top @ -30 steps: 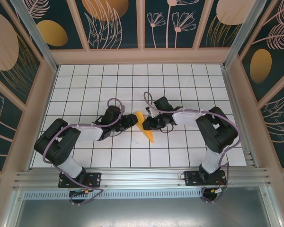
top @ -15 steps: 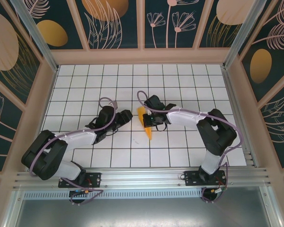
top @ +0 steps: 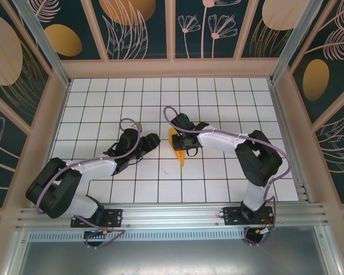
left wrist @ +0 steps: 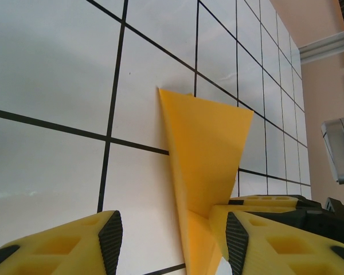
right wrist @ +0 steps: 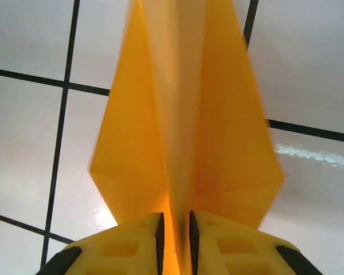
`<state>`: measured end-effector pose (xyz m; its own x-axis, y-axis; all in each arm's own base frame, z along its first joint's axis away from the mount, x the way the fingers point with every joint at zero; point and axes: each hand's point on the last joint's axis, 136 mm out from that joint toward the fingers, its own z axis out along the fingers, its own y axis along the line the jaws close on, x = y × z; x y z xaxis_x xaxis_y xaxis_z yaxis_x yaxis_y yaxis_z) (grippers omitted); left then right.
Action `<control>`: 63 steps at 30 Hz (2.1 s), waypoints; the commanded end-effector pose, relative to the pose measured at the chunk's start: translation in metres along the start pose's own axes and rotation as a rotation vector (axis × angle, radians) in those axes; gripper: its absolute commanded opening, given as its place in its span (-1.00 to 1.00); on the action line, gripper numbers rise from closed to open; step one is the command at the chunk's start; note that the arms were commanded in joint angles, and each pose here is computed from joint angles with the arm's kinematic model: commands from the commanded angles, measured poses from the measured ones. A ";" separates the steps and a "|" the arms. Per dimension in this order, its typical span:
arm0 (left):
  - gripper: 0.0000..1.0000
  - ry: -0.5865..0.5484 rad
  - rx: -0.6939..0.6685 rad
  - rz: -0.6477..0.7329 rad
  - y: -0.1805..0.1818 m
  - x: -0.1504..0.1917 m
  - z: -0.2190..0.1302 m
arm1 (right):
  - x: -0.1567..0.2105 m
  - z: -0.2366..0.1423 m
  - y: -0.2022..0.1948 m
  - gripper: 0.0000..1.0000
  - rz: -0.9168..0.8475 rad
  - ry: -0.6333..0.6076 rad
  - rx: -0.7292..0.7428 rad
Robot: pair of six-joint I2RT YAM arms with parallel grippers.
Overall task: Fold a paper plane with a square sheet of paper (pick it up from the middle)
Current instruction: Move a paper plane to the center of the table.
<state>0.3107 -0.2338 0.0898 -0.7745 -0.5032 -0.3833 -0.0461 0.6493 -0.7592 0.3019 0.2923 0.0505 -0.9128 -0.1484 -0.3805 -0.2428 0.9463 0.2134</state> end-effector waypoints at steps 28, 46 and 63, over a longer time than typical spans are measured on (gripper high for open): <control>0.12 -0.046 -0.025 0.000 0.008 -0.005 -0.008 | 0.043 0.060 -0.019 -0.25 -0.155 0.175 0.251; 0.14 -0.051 -0.029 0.001 0.010 -0.005 -0.012 | -0.015 0.060 -0.046 -0.40 -0.116 0.115 0.253; 0.15 -0.049 -0.020 0.008 0.005 -0.006 -0.012 | -0.054 0.024 -0.029 -0.26 -0.144 0.042 0.221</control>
<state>0.3086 -0.2215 0.0920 -0.7439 -0.5287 -0.4087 -0.0608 0.6627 -0.7464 0.3635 0.2791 0.0251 -0.8960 -0.2748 -0.3489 -0.2779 0.9597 -0.0423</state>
